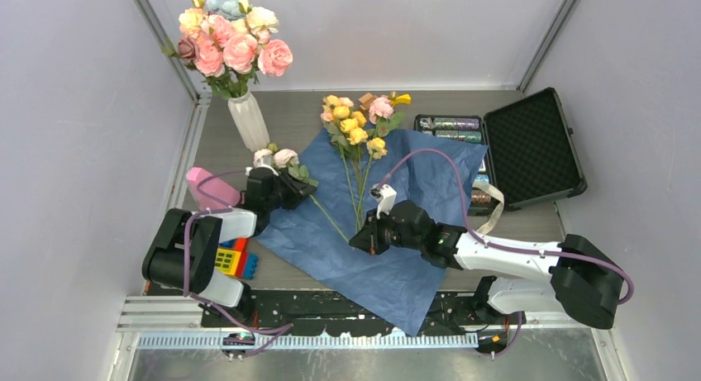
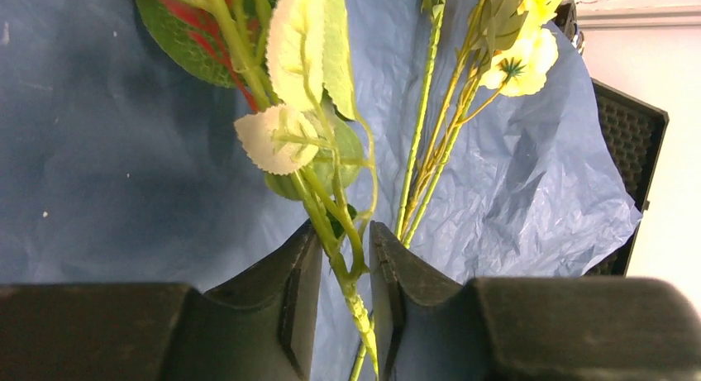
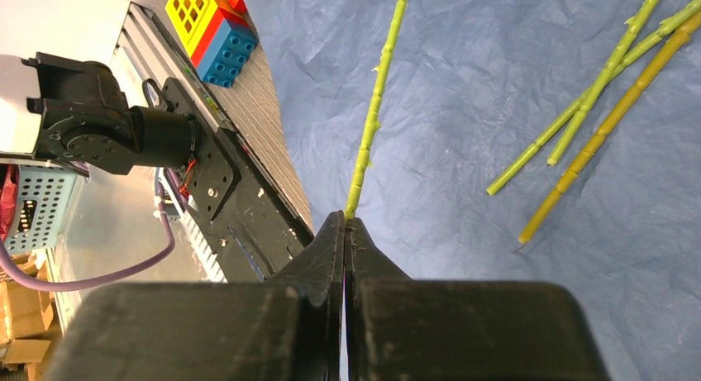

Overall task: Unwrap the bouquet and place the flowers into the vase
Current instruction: Pick up the fake flower from the wrapping paper, then insert the fake flower into the vase.

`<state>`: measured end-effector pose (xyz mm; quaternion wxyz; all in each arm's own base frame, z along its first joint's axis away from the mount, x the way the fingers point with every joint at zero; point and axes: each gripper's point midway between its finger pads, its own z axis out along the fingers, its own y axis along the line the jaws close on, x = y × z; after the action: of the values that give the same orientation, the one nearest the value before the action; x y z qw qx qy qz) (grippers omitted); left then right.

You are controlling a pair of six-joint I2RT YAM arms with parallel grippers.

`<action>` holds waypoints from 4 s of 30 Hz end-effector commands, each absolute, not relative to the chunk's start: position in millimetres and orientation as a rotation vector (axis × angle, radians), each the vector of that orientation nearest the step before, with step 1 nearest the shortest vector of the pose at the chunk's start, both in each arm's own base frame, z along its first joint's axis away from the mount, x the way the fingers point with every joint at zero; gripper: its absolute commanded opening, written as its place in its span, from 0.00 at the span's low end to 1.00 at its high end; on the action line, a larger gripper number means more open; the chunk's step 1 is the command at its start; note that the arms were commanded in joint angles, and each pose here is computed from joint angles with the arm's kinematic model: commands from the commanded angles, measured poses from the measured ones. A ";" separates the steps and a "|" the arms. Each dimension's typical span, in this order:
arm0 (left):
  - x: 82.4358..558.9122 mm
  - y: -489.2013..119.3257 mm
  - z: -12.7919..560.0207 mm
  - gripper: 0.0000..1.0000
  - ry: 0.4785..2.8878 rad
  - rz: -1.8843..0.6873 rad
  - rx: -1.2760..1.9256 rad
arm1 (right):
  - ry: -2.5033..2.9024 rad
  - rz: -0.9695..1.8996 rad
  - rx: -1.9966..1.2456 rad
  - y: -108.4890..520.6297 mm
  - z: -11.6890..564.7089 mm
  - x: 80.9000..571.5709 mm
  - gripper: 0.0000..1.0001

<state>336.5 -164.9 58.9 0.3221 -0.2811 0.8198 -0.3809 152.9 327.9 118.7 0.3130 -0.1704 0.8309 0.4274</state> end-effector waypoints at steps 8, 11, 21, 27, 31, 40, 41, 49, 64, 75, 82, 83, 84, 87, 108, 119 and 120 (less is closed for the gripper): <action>358.2 -160.2 78.5 0.00 2.072 -0.983 -0.716 | 2.117 1.184 -0.474 331.8 137.3 149.3 0.00; 356.7 -160.1 82.4 0.00 2.067 -0.987 -0.710 | 2.112 1.173 -0.477 330.3 138.3 150.1 0.00; 348.0 -166.5 134.6 0.00 1.927 -0.989 -0.445 | 2.132 1.034 -0.435 316.1 134.0 163.7 0.43; 327.9 -172.3 182.4 0.00 1.795 -0.922 -0.190 | 2.143 0.823 -0.330 291.2 125.9 187.4 0.75; 311.6 -175.1 222.2 0.00 1.686 -0.903 -0.017 | 2.141 0.732 -0.294 275.5 127.8 199.2 0.82; 255.7 -161.7 312.8 0.00 1.466 -0.759 0.314 | 2.146 0.652 -0.122 230.4 129.9 226.9 0.84; 247.0 -163.9 321.5 0.00 1.450 -0.762 0.366 | 2.149 0.646 -0.104 226.3 129.2 228.5 0.85; 209.0 -171.1 385.1 0.00 1.393 -0.777 0.570 | 2.110 0.609 0.014 202.4 145.7 247.6 0.86; 269.6 -119.9 517.9 0.00 1.079 -0.245 0.476 | 1.989 0.486 0.087 175.4 196.1 270.4 0.91; 324.4 -49.9 565.9 0.00 0.873 -0.175 0.273 | 1.949 0.474 0.137 156.7 204.8 268.1 0.93; 342.0 -27.6 576.0 0.00 0.774 -0.154 0.204 | 1.935 0.473 0.144 151.6 207.7 265.9 0.93; 343.9 -24.4 576.9 0.00 0.758 -0.148 0.192 | 1.934 0.474 0.145 151.6 208.5 266.0 0.93; 345.3 -22.6 577.9 0.00 0.739 -0.146 0.186 | 1.932 0.474 0.145 151.5 209.4 266.1 0.93; 349.8 -18.6 577.4 0.00 0.704 -0.148 0.174 | 1.928 0.475 0.145 151.4 211.3 266.8 0.93; 398.2 1.1 542.2 0.00 0.654 -0.057 0.134 | 1.905 0.468 0.151 146.6 217.9 267.1 0.94; 419.8 3.8 518.5 0.00 0.670 -0.047 0.135 | 1.893 0.470 0.151 145.0 222.1 267.3 0.94; 421.2 3.8 516.4 0.00 0.669 -0.047 0.136 | 1.891 0.468 0.150 144.8 222.6 267.3 0.94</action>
<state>430.7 -3.0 505.7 0.9250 0.0685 0.3708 -0.0465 261.2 149.3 195.6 0.5267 0.0526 0.8264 0.1922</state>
